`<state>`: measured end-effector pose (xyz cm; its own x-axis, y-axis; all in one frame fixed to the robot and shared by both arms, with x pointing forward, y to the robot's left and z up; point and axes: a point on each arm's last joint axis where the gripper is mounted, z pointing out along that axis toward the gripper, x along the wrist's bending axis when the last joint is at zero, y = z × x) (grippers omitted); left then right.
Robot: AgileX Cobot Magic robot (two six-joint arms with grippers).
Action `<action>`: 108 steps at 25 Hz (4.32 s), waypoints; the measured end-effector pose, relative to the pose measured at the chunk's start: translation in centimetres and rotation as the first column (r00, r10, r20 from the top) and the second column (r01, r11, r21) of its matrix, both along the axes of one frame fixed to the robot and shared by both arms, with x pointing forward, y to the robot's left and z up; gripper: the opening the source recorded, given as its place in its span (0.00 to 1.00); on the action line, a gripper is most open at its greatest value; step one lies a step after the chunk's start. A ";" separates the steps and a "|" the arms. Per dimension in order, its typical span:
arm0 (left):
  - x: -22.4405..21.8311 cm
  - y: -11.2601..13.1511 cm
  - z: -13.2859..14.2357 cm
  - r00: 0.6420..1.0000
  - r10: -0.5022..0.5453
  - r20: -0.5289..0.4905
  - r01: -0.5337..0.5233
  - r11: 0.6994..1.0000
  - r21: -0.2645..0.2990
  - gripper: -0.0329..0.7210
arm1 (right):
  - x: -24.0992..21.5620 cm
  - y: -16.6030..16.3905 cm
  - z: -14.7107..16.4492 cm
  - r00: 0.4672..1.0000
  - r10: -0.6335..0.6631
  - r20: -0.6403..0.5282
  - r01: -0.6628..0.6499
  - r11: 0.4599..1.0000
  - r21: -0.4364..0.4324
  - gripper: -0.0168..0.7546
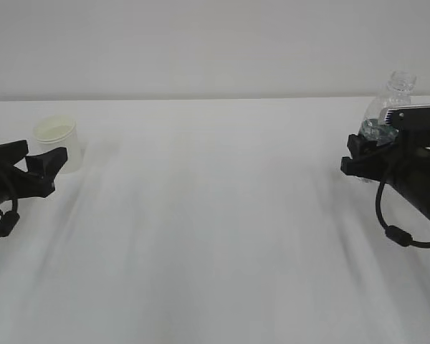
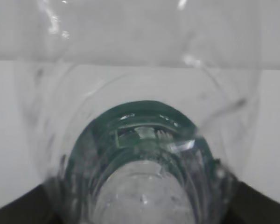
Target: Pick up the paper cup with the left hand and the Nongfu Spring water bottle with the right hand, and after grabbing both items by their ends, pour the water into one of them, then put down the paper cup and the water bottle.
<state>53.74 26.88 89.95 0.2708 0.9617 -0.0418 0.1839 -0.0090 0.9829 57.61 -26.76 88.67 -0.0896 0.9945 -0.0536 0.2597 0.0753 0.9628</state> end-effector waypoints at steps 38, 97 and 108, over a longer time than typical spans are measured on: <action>-0.1 -0.2 0.0 1.000 -0.029 0.000 0.029 1.000 0.008 0.73 | 4.8 0.0 -3.9 1.000 0.005 0.021 -0.005 1.000 0.003 0.58; -0.2 -0.5 0.7 0.998 -0.058 0.025 0.058 0.998 0.016 0.71 | -0.9 0.3 -1.7 0.996 0.077 -0.033 -0.075 0.995 0.063 0.81; -0.6 -0.5 3.6 0.992 -0.061 0.109 0.058 0.998 0.023 0.71 | -4.5 0.1 0.1 0.997 0.079 -0.012 -0.078 0.994 0.072 0.81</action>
<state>53.10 26.41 93.54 0.3294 0.9441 0.0106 0.0731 -0.0367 0.9966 53.08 -26.68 88.81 -0.1678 0.9856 0.0190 0.2701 0.0274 0.9624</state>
